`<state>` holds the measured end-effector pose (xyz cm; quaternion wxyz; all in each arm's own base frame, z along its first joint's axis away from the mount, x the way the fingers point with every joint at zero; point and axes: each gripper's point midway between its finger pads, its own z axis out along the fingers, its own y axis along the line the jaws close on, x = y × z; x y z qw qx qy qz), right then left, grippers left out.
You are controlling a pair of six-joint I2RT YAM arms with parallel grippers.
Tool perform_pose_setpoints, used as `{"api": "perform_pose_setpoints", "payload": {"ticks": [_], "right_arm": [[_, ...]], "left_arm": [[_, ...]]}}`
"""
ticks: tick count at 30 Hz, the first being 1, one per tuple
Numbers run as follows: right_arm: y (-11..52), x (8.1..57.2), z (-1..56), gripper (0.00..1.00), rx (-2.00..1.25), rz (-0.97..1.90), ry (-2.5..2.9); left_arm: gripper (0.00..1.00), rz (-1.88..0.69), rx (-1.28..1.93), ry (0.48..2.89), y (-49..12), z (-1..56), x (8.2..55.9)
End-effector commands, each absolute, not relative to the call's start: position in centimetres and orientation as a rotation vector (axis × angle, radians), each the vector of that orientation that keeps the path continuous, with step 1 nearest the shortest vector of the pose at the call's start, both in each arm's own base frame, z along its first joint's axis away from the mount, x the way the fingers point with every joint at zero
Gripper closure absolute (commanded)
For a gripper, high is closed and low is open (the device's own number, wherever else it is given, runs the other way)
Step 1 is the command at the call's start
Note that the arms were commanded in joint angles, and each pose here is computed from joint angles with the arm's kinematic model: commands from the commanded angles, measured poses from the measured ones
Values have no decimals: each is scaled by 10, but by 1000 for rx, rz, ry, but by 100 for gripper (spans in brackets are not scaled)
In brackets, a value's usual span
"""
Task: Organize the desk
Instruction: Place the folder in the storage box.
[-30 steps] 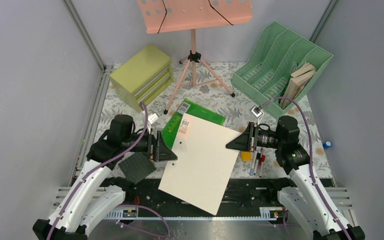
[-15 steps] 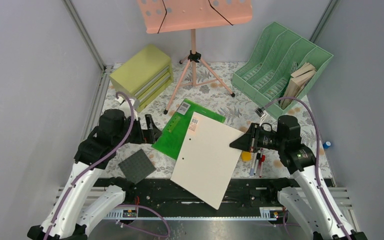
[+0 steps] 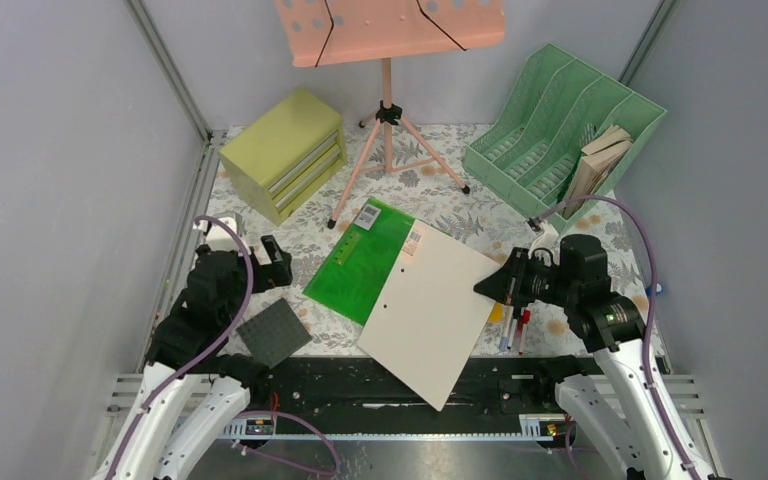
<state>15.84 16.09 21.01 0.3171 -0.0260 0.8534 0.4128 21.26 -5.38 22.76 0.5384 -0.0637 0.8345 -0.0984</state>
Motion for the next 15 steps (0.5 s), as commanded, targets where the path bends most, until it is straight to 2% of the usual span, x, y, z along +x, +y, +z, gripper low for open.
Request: {"api": "perform_pose_setpoints", "payload": {"ticks": [1, 4, 11, 15], "right_arm": [[151, 171, 227, 100, -63, 985, 2182], [150, 174, 227, 100, -43, 976, 2185], [132, 186, 231, 100, 135, 851, 2191], [120, 194, 237, 100, 212, 779, 2153]], "left_arm": [[1, -154, -188, 1904, -39, 227, 222], [1, -130, -219, 1944, -35, 208, 219], [1, -118, -184, 1953, -35, 216, 217], [1, -76, -412, 1989, -19, 191, 210]]}}
